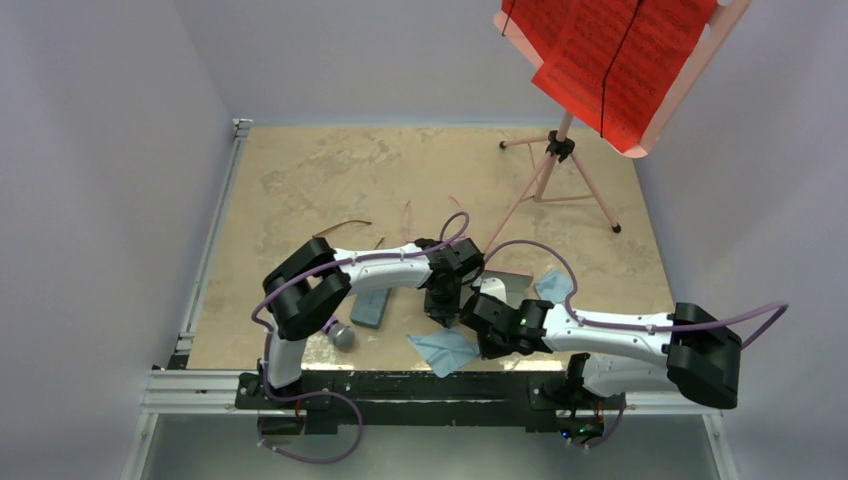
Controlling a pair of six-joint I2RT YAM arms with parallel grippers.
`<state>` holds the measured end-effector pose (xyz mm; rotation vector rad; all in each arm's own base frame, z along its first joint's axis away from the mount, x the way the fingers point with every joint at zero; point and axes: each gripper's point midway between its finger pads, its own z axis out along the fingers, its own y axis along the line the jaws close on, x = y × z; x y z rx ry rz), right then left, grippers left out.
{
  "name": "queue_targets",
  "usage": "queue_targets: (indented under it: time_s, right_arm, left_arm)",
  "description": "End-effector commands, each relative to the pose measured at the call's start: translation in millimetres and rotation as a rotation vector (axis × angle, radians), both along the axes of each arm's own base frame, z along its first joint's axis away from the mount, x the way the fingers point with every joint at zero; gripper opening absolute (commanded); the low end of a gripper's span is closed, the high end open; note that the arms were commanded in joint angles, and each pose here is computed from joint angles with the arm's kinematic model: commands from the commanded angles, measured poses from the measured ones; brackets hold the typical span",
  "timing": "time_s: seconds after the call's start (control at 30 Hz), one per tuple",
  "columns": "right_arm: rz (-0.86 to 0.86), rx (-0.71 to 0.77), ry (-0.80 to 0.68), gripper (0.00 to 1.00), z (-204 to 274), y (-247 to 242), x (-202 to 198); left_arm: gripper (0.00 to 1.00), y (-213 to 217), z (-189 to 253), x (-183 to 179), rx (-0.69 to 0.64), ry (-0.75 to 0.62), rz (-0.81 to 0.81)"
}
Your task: Organize the sunglasses
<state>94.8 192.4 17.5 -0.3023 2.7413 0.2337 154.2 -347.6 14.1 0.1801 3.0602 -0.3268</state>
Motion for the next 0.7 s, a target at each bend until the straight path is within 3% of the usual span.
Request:
queue_targets:
  time_s: [0.0,0.03,0.4,0.67]
  right_arm:
    - [0.064,0.087,-0.075,0.00,18.6,22.4,11.3]
    - [0.063,0.086,-0.075,0.00,18.5,21.9,11.3]
    - [0.110,0.141,-0.104,0.00,35.1,30.0,12.6]
    - [0.221,0.214,-0.138,0.00,63.8,38.5,8.8]
  left_arm:
    - [0.05,-11.7,-14.7,-12.9,0.020,-0.011,-0.047]
    - [0.00,-12.9,-14.5,-13.6,0.013,-0.008,-0.057]
    - [0.00,-18.0,33.2,-9.4,-0.164,-0.124,-0.095]
    - [0.00,16.7,70.9,-7.3,-0.184,-0.248,-0.058]
